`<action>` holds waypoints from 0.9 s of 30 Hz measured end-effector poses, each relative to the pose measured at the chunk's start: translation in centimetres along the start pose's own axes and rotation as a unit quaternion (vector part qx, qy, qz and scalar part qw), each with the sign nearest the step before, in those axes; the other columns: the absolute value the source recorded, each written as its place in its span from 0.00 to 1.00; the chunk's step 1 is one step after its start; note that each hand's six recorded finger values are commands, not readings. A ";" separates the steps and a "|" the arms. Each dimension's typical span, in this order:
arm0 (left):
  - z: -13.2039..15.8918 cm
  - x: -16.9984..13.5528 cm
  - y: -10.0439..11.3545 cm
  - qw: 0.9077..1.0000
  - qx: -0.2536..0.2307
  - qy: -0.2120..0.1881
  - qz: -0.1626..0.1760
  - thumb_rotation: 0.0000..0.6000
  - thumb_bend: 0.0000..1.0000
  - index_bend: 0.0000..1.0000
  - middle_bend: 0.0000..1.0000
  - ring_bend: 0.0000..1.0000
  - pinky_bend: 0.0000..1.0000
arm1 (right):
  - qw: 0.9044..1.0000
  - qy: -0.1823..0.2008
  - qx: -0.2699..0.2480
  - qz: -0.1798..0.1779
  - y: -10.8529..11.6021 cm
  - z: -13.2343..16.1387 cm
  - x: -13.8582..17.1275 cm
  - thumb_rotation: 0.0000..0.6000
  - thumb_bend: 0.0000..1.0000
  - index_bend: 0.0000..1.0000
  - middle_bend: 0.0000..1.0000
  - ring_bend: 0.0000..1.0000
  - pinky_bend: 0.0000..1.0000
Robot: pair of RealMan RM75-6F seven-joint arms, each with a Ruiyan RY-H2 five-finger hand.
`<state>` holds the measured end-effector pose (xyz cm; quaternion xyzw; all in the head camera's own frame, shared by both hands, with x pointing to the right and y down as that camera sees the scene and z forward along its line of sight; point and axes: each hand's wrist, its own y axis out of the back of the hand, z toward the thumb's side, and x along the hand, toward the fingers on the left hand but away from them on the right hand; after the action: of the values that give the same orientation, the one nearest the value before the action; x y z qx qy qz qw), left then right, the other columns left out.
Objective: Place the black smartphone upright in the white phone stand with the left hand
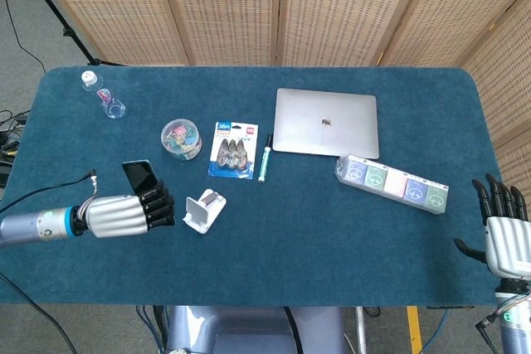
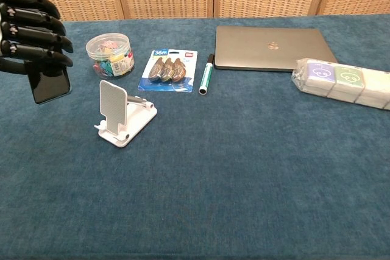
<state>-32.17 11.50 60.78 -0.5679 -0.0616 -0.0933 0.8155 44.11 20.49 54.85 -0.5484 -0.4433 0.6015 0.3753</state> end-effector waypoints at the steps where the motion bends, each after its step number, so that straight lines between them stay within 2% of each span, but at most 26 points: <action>1: -0.2 0.4 -0.1 1.000 0.003 -0.008 0.001 1.00 0.13 0.56 0.41 0.38 0.47 | 1.000 -0.002 0.002 -0.001 0.0 -0.1 -0.1 1.00 0.00 0.00 0.00 0.00 0.00; 6: -1.0 2.9 -0.4 0.998 0.020 -0.063 0.003 1.00 0.13 0.56 0.41 0.38 0.47 | 1.000 -0.011 0.017 -0.005 -0.3 -0.4 -0.3 1.00 0.00 0.00 0.00 0.00 0.00; 12: -1.4 6.2 -0.7 0.987 0.051 -0.152 0.003 1.00 0.15 0.56 0.41 0.38 0.46 | 0.999 -0.030 0.032 -0.009 -0.6 -1.2 -0.6 1.00 0.00 0.00 0.00 0.00 0.00; 19: -1.1 8.5 -0.2 0.979 0.064 -0.191 0.020 1.00 0.16 0.56 0.41 0.38 0.43 | 0.998 -0.041 0.035 -0.009 -0.6 -1.9 -0.6 1.00 0.00 0.00 0.00 0.00 0.00; 27: -0.2 8.8 -0.6 0.970 0.080 -0.229 0.011 1.00 0.19 0.53 0.38 0.38 0.38 | 0.999 -0.037 0.029 -0.011 -0.4 -1.7 -0.5 1.00 0.00 0.00 0.00 0.00 0.00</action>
<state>-23.75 10.34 63.07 -0.5079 -0.2475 0.0532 0.8234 45.88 20.35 55.38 -0.5098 -0.4456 0.6295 0.3812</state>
